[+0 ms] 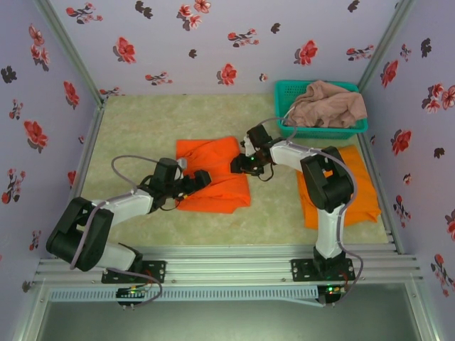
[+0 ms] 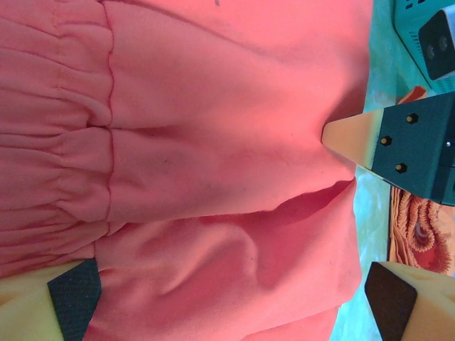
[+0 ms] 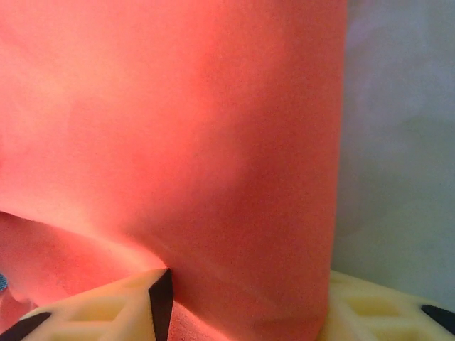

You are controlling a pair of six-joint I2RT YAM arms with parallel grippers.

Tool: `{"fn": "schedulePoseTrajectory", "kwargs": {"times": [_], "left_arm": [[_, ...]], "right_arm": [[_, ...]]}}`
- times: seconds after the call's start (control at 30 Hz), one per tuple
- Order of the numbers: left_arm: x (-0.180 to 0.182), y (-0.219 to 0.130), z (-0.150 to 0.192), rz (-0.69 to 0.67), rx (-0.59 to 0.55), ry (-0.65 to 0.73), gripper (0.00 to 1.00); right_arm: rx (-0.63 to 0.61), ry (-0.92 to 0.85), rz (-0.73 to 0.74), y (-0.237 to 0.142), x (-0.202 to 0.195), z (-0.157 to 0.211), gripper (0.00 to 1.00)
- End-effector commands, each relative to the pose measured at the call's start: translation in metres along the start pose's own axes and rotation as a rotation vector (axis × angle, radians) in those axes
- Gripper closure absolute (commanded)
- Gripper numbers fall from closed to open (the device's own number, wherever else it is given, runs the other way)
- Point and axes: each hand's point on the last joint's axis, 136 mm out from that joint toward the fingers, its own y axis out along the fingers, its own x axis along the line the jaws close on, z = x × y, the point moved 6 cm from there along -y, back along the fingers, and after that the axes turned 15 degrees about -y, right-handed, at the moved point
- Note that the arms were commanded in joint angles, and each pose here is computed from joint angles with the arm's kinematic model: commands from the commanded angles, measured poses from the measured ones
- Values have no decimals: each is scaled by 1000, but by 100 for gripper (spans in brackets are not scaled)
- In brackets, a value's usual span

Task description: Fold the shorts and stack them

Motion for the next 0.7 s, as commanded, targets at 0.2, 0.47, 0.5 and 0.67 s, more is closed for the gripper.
{"fn": "schedulePoseTrajectory", "kwargs": {"times": [0.2,0.47,0.5,0.67], "left_arm": [[16,-7,2,-60,-44,-9,1],[-26,-56,-16,111,-205,104,1],[-27,-61,-17,119,-218,106,1],[-34,-76,-19,134,-232,160,0]], "right_arm": [[-21,-10,-16,2,6,-5,83],[15,-81,113,-21,9,-3,100],[25,-97,136,-25,10,-2,100],[73,-168,293,-61,11,4,100]]}}
